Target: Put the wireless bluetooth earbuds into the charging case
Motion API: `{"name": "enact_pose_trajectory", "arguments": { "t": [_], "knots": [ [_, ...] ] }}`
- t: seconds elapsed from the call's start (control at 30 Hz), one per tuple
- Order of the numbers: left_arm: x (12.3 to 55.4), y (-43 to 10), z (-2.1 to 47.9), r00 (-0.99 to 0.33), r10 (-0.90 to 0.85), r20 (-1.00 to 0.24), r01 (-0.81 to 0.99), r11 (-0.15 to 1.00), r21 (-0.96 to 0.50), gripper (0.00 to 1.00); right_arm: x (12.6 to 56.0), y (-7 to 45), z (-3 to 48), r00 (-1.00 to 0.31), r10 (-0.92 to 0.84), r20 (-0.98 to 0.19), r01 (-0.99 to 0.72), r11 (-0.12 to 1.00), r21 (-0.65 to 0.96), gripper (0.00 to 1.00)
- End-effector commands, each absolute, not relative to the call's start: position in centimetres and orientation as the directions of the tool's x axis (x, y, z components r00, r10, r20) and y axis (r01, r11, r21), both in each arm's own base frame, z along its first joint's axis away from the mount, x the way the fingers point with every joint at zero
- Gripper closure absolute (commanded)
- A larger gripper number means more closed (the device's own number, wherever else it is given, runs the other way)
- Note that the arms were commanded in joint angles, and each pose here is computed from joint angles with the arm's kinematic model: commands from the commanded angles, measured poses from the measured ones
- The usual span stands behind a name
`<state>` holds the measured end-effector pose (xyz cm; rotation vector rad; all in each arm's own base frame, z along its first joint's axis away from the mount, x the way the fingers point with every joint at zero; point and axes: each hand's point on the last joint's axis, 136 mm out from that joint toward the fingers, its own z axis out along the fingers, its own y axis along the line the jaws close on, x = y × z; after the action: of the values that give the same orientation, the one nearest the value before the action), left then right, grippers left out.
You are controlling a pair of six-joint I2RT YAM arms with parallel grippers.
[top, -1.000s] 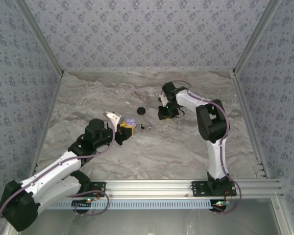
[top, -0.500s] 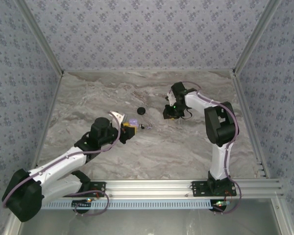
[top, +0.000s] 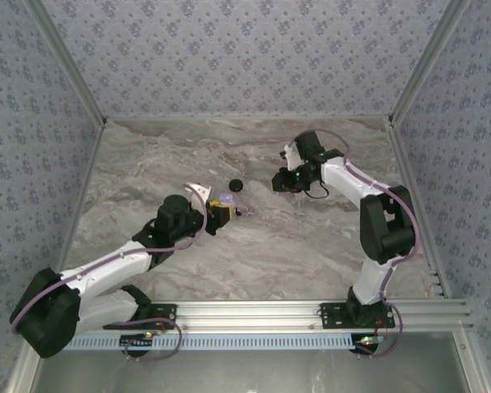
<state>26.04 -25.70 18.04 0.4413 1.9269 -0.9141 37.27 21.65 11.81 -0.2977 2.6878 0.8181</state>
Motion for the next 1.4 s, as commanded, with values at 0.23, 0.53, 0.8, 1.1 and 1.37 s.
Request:
{"name": "enact_pose_trajectory", "arguments": {
  "t": [0.23, 0.53, 0.8, 1.1, 1.37],
  "knots": [
    [27.1, -27.3, 20.8, -0.358, -0.114, -0.927, 0.702, 0.622, -0.348, 0.75, 35.9, 23.4, 19.9, -0.88, -0.053, -0.472, -0.357, 0.73, 0.583, 0.76],
    [27.5, -28.7, 21.9, -0.28, -0.144, -0.949, 0.731, 0.609, -0.307, 0.75, 34.6, 25.2, 24.4, -0.83, -0.062, -0.554, -0.433, 0.697, 0.571, 0.76],
    [27.6, -29.4, 22.5, -0.233, -0.142, -0.962, 0.744, 0.611, -0.27, 0.75, 33.7, 25.9, 26.8, -0.793, -0.07, -0.606, -0.484, 0.676, 0.555, 0.76],
    [27.8, -30.2, 23.4, -0.213, -0.168, -0.962, 0.747, 0.607, -0.272, 0.75, 33.3, 27.2, 28.0, -0.77, -0.07, -0.635, -0.513, 0.658, 0.55, 0.75],
    [28.1, -30.8, 23.9, -0.205, -0.178, -0.962, 0.741, 0.614, -0.271, 0.75, 32.9, 28.7, 28.3, -0.764, -0.066, -0.642, -0.526, 0.639, 0.56, 0.75]
  ]
}}
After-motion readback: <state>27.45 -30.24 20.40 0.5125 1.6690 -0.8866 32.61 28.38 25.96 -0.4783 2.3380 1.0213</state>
